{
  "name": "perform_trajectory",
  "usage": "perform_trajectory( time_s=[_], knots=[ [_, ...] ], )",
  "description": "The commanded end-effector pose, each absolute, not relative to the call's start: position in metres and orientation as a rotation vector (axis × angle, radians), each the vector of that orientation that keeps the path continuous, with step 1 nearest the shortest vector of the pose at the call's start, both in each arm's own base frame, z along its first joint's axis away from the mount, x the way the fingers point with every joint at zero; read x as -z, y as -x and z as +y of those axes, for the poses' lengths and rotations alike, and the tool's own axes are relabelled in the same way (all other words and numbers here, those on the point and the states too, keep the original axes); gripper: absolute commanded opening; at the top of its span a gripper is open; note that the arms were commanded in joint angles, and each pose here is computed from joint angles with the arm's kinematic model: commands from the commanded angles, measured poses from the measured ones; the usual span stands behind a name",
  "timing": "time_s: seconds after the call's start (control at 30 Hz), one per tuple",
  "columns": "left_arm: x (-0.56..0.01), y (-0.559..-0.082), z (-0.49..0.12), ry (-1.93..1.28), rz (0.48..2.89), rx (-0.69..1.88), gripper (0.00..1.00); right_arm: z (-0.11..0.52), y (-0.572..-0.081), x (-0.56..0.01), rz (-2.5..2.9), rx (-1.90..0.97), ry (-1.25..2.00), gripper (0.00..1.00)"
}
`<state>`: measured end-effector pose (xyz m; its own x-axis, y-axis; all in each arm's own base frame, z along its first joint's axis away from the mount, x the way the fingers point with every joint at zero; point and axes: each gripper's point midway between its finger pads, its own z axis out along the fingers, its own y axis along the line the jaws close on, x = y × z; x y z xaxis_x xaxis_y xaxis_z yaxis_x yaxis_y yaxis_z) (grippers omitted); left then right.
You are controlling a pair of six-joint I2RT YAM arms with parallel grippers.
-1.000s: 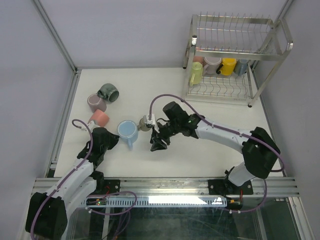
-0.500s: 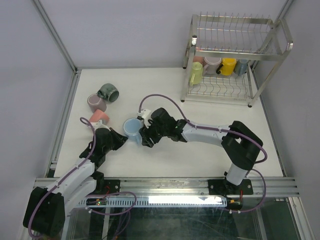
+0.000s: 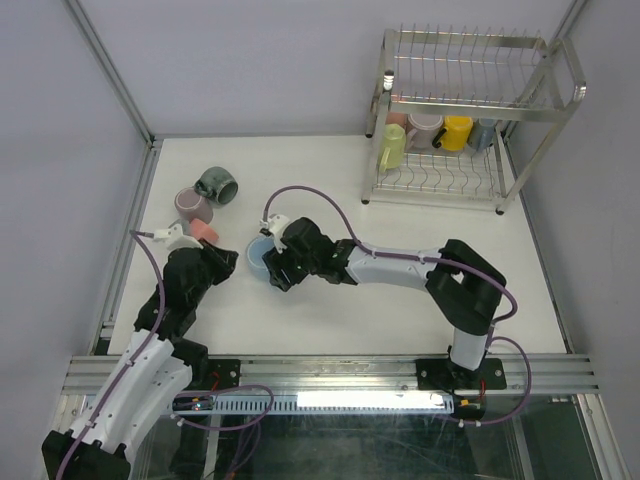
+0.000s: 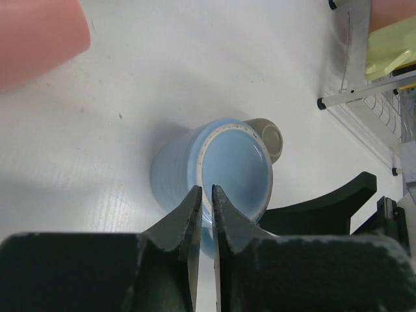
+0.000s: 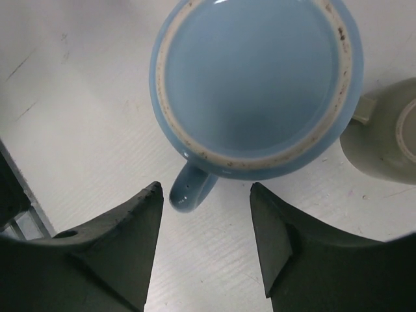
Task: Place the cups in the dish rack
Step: Move the cup to the center of the board, then pick up the cup at the center of the board.
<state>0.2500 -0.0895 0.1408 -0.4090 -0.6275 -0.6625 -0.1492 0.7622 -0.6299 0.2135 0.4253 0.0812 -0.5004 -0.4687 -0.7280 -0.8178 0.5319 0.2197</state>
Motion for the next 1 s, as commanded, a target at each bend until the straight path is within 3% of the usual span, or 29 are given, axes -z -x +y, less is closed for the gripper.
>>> perform_trajectory(
  time_s=[0.0, 0.37, 0.5, 0.77, 0.97],
  knots=[
    [-0.175, -0.253, -0.075, 0.52, 1.897, 0.487, 0.11, 0.445, -0.235, -0.102, 2.137, -0.692, 0.89, 0.58],
    [-0.263, -0.252, -0.051, 0.322, 1.729, 0.319, 0.7, 0.447, -0.246, -0.082, 2.174, -0.529, 0.843, 0.52],
    [-0.274, -0.251, -0.045, 0.245, 1.705, 0.251, 0.8, 0.445, -0.251, -0.075, 2.157, -0.472, 0.865, 0.44],
    [-0.267, -0.245, -0.042, 0.197, 1.682, 0.228, 0.99, 0.441, -0.256, -0.07, 2.13, -0.407, 0.922, 0.37],
    [-0.274, -0.237, -0.038, 0.197, 1.637, 0.233, 0.99, 0.442, -0.252, -0.086, 2.044, -0.458, 0.97, 0.09]
  ],
)
